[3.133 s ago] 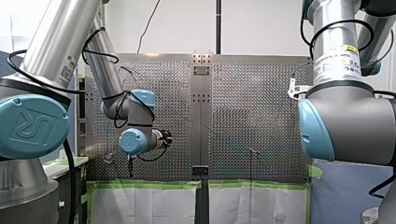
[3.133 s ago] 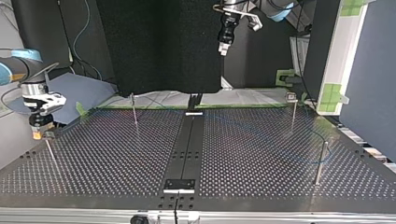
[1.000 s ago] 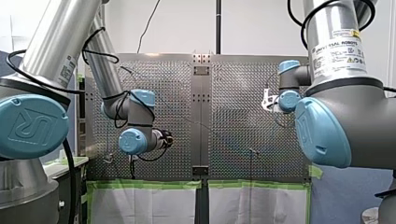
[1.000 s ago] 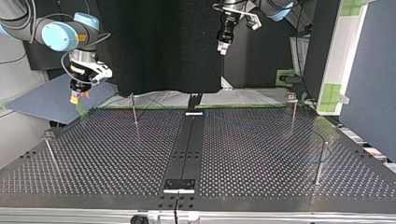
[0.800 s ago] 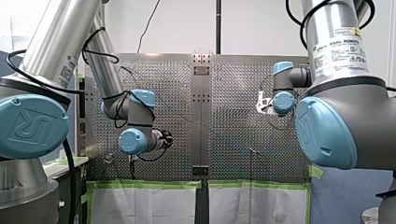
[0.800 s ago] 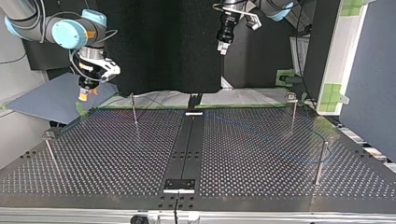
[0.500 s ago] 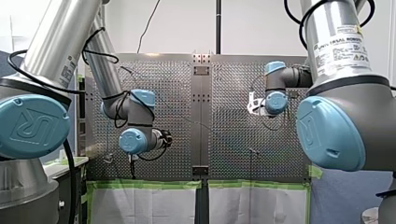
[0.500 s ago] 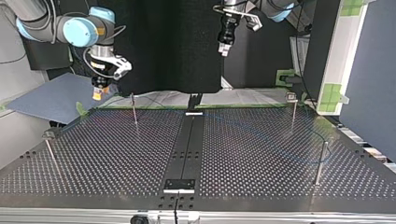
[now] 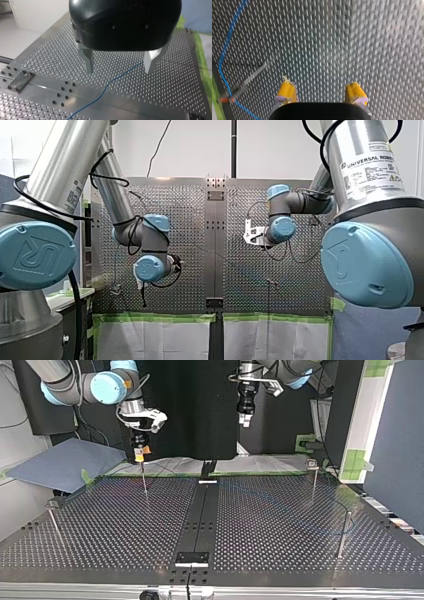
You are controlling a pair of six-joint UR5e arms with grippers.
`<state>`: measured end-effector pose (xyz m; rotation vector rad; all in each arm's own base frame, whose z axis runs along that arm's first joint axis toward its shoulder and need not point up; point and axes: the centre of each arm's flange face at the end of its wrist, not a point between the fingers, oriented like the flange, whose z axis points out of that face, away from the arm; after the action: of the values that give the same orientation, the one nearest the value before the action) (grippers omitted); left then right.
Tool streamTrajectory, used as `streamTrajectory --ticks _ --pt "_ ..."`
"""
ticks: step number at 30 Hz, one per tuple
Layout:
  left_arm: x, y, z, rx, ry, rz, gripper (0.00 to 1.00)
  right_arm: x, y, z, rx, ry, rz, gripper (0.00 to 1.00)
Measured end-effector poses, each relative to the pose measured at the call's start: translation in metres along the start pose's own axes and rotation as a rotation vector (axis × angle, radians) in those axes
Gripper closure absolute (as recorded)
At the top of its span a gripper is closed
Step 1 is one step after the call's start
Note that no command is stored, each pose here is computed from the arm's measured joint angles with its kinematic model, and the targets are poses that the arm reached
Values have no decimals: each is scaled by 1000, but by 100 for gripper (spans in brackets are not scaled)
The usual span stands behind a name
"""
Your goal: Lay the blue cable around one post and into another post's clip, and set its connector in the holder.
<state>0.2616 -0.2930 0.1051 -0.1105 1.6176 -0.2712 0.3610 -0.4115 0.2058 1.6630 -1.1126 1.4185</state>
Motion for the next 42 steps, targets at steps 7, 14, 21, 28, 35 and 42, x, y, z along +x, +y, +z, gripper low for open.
streamTrajectory --ticks 7,14,21,28,35,42 --pt "-1 4 3 -37 1 15 0 -13 -35 -16 78 -2 5 0" --pt "-1 14 3 -89 26 49 0 -34 -60 -39 108 0 -8 0" --pt "0 24 2 -141 53 73 0 -40 -89 -54 152 21 -11 0" --pt "1 30 0 -158 84 91 0 -43 -115 -67 194 36 3 0" --pt "3 38 -3 -185 109 118 0 -46 -97 -55 182 42 49 0" --pt "4 41 -2 -160 111 133 0 -44 -71 -39 165 48 61 0"
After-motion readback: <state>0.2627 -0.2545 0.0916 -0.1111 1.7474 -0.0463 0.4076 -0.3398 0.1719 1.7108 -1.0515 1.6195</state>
